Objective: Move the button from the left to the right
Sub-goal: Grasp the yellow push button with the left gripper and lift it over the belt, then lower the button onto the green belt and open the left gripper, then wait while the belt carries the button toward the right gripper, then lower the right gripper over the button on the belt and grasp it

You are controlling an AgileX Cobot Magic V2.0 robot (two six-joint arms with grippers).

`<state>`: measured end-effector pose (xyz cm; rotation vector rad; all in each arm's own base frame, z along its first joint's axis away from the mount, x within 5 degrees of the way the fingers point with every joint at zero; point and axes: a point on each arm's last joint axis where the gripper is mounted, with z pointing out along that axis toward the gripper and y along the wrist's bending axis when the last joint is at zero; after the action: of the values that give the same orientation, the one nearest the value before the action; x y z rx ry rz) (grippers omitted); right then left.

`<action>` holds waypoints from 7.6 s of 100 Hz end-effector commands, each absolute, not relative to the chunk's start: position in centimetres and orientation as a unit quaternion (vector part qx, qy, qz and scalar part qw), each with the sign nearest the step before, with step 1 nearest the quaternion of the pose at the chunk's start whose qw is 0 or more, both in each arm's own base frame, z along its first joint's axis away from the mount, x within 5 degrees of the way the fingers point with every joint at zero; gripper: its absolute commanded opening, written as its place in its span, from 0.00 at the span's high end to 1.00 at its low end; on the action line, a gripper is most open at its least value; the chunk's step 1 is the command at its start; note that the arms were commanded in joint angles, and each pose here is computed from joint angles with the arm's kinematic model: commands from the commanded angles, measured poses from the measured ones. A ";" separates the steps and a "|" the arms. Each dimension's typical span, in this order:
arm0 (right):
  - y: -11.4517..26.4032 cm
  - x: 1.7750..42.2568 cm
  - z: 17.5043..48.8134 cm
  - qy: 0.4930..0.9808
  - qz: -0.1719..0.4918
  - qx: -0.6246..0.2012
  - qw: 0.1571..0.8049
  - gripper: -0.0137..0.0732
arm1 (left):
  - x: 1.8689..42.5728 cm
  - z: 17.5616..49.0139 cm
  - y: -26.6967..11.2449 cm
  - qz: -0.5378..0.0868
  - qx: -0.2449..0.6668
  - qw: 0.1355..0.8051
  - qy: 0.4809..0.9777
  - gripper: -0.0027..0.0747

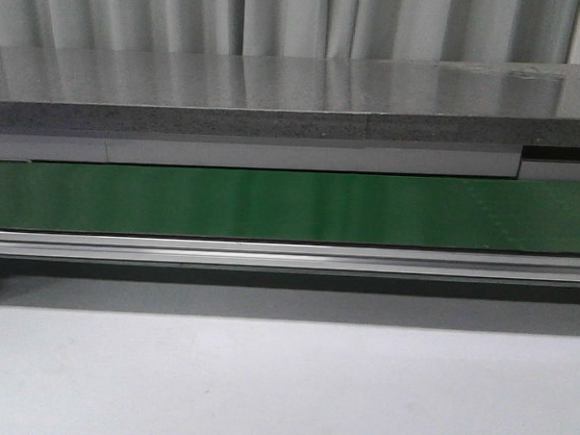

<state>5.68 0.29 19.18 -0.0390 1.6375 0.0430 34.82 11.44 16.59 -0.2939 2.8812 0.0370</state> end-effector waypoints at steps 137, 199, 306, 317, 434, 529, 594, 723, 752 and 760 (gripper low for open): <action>0.3 5.6 20.0 0.695 0.016 -0.022 0.718 0.98 | 35.4 27.4 0.5 -0.012 0.045 0.260 0.964 0.90; 0.3 5.6 20.0 0.695 0.016 -0.022 0.718 0.98 | 34.7 29.5 0.3 -0.014 0.043 0.297 0.954 0.17; 0.3 5.6 20.0 0.695 0.016 -0.022 0.718 0.98 | 9.8 29.1 -1.7 -0.062 0.059 0.705 0.704 0.17; 0.3 5.6 20.0 0.695 0.016 -0.022 0.718 0.98 | 8.6 28.5 -1.4 -0.060 0.055 0.729 0.680 0.17; 0.3 5.4 21.6 0.653 0.022 -0.018 0.757 0.98 | 8.3 27.2 -1.2 -0.057 0.050 0.741 0.668 0.96; 1.1 16.7 34.0 0.879 0.032 -0.009 0.476 0.98 | 8.3 27.2 -1.2 -0.057 0.050 0.741 0.668 0.96; 1.5 20.5 31.9 0.914 0.047 0.002 0.403 0.20 | 8.3 27.2 -1.2 -0.057 0.050 0.741 0.668 0.96; 12.3 30.2 28.3 0.915 0.169 -0.065 0.360 0.18 | 8.3 27.2 -1.2 -0.057 0.050 0.741 0.668 0.96; 12.8 32.0 25.8 0.928 0.137 -0.100 0.333 0.18 | 8.3 27.2 -1.2 -0.057 0.050 0.741 0.668 0.96; 12.8 32.2 24.9 0.933 0.123 -0.110 0.320 0.18 | 8.3 27.2 -1.2 -0.057 0.050 0.741 0.668 0.96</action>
<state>31.71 12.72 23.28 -0.2497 2.5389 0.3468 8.22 -1.34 25.60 0.1335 1.5612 -0.1203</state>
